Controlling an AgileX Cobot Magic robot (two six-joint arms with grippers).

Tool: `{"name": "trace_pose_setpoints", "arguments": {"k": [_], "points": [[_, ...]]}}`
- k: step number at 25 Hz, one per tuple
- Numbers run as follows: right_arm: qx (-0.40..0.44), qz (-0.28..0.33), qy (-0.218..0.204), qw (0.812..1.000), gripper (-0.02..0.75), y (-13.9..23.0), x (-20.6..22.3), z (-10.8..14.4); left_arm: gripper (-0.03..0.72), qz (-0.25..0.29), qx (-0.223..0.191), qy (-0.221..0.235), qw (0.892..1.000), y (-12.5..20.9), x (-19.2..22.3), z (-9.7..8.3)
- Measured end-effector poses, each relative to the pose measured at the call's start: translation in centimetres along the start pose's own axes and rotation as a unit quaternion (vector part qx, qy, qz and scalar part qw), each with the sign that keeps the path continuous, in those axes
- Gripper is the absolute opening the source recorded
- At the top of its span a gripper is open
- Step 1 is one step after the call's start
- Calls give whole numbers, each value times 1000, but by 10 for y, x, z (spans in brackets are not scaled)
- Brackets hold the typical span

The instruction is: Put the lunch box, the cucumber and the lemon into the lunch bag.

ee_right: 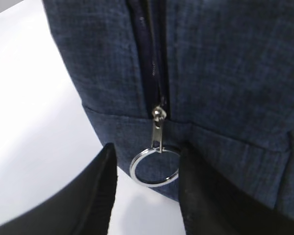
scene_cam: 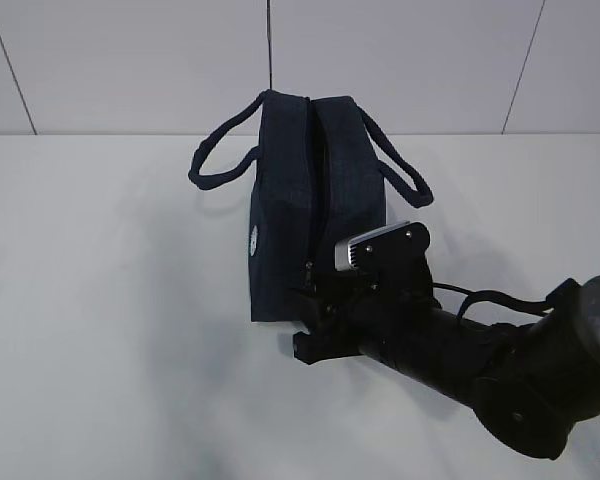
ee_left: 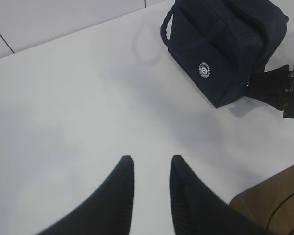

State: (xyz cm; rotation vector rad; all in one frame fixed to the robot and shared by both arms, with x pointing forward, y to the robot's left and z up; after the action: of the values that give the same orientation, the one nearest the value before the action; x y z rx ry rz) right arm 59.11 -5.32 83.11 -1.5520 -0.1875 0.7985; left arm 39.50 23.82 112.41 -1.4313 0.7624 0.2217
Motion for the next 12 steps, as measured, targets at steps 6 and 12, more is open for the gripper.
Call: {"name": "trace_pose_setpoints", "arguments": {"k": [6, 12], "points": [[0, 0, -1, 1000, 290, 0, 0, 0, 181, 0, 0, 0, 1000, 0, 0, 0], [1, 0, -1, 1000, 268, 0, 0, 0, 181, 0, 0, 0, 1000, 0, 0, 0]]}}
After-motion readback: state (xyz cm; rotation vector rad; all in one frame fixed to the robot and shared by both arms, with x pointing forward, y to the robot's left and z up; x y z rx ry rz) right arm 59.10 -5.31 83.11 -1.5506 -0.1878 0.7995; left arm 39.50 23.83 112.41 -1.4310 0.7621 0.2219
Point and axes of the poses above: a point on each arm's last joint axis where the gripper is mounted, x pointing out along that axis toward the gripper, z along the wrist's bending axis when the last joint is at zero, y = z × x, the point moved 10 cm from there along x, pointing out along that axis toward the gripper, and after that the axes turned 7 degrees about -x, right-handed, at the moved point
